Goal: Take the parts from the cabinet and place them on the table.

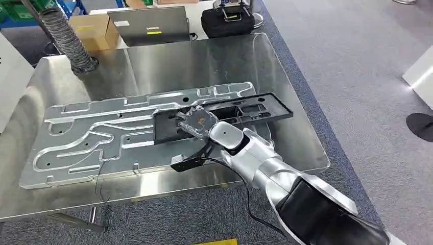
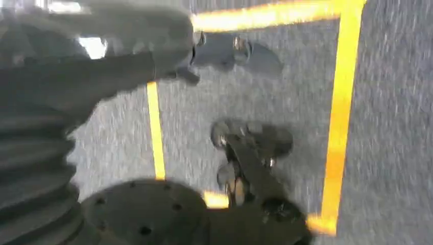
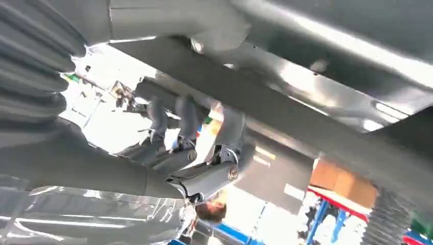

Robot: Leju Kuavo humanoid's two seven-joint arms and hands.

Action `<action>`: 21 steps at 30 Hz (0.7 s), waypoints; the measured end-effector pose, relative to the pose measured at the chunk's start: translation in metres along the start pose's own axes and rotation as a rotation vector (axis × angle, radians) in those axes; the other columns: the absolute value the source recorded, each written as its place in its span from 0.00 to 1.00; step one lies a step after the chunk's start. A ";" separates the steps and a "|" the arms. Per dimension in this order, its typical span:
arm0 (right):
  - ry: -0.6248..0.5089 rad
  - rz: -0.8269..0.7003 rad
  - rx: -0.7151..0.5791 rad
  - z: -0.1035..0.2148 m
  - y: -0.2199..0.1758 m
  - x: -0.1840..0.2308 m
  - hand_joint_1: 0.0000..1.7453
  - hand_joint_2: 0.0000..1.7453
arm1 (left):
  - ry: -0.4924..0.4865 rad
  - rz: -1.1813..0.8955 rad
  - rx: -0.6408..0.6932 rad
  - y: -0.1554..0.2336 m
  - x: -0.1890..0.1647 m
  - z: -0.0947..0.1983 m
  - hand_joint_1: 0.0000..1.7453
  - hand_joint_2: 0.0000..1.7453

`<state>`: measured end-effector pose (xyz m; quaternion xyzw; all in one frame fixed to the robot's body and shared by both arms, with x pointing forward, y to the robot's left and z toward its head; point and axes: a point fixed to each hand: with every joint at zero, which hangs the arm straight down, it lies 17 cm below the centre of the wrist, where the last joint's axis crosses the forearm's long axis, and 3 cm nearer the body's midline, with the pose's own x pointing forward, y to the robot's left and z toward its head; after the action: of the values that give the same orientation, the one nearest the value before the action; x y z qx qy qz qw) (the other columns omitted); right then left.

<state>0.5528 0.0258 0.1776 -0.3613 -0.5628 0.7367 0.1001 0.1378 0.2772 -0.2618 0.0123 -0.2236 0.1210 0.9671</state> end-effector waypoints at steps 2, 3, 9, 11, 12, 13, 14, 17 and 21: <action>0.004 -0.014 -0.001 0.000 0.000 0.000 0.00 0.00 | -0.001 0.000 -0.001 -0.001 0.001 0.000 0.00 0.00; 0.005 -0.026 -0.002 0.000 0.000 0.000 0.00 0.00 | -0.001 0.000 -0.002 -0.001 0.002 0.000 0.00 0.00; 0.006 -0.053 -0.011 -0.001 -0.003 0.000 0.00 0.00 | -0.001 0.002 -0.005 -0.003 0.002 0.000 0.00 0.00; 0.001 -0.114 -0.022 -0.001 -0.003 0.004 0.00 0.00 | 0.000 0.002 -0.002 -0.002 0.001 0.000 0.00 0.00; -0.004 -0.185 -0.042 0.000 -0.005 0.006 0.00 0.00 | 0.000 0.002 -0.001 -0.002 0.000 0.000 0.00 0.00; -0.006 -0.285 -0.083 -0.001 -0.013 0.007 0.00 0.00 | -0.001 0.002 -0.001 -0.002 0.001 0.000 0.00 0.00; -0.006 -0.401 -0.147 -0.002 -0.028 0.004 0.00 0.00 | -0.002 0.002 -0.001 -0.002 0.001 0.000 0.00 0.00; -0.027 -0.776 -0.425 0.004 -0.093 -0.021 0.00 0.00 | -0.003 0.000 -0.006 -0.006 0.002 0.000 0.00 0.00; 0.076 -1.056 -0.901 0.057 -0.155 -0.105 0.00 0.00 | -0.007 0.004 -0.012 -0.008 0.004 0.000 0.00 0.00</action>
<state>0.5512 -0.0224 0.3674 -0.0708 -0.9103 0.2707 0.3051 0.1434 0.2707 -0.2602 0.0063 -0.2277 0.1217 0.9661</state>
